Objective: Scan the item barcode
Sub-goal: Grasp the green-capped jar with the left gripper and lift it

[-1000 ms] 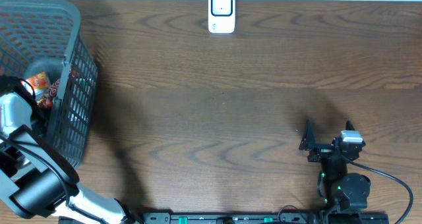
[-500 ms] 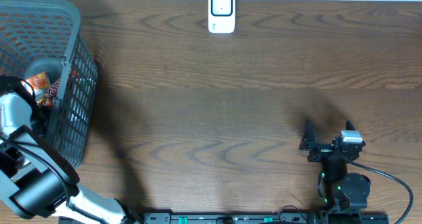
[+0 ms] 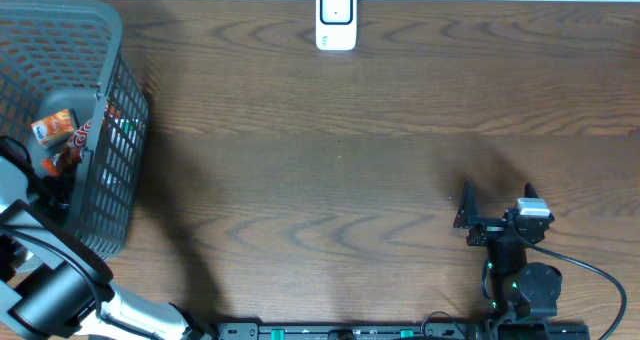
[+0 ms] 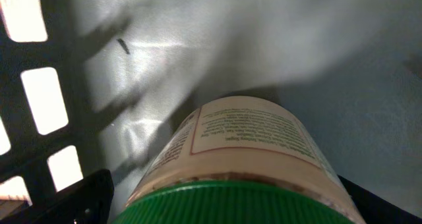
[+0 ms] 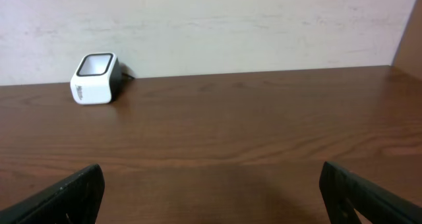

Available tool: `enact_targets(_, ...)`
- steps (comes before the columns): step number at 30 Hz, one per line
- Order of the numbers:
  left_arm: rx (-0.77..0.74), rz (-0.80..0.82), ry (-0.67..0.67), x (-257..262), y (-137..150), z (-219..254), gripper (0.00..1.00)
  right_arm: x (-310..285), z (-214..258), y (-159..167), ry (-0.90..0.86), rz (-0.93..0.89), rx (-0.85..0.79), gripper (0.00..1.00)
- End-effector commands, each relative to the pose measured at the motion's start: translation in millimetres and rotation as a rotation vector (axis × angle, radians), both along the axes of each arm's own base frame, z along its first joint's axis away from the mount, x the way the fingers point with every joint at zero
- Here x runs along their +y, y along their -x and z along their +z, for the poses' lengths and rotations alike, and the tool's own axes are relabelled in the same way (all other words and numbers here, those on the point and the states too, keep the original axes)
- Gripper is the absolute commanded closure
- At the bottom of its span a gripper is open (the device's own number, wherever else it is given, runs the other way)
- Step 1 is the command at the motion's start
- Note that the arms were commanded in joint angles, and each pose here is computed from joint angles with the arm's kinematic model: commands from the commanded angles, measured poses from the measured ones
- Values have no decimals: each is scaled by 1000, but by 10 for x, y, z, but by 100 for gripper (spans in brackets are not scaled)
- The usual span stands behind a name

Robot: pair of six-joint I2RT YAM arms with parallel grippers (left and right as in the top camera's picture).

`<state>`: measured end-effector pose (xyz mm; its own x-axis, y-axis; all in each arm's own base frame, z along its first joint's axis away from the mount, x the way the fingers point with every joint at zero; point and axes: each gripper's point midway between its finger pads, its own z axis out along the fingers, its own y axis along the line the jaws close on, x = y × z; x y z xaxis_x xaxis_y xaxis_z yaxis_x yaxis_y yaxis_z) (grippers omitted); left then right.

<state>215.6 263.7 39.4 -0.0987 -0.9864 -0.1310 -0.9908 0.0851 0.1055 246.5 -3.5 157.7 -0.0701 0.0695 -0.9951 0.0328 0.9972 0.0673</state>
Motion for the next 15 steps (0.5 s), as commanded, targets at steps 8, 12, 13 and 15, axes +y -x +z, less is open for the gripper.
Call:
enact_targets(8, -52, 2, -46, 106, -94, 161, 18, -26, 0, 4, 9, -13, -2, 1)
enact_targets(12, -57, 1, -52, 119, -106, 163, 31, -26, 0, 4, 9, -13, -2, 1)
enact_targets(13, -58, 1, -54, 123, -110, 164, 33, -25, 0, 4, 9, -12, -2, 1)
enact_targets(15, -58, 1, -54, 124, -111, 164, 40, -26, 0, 4, 9, -13, -2, 1)
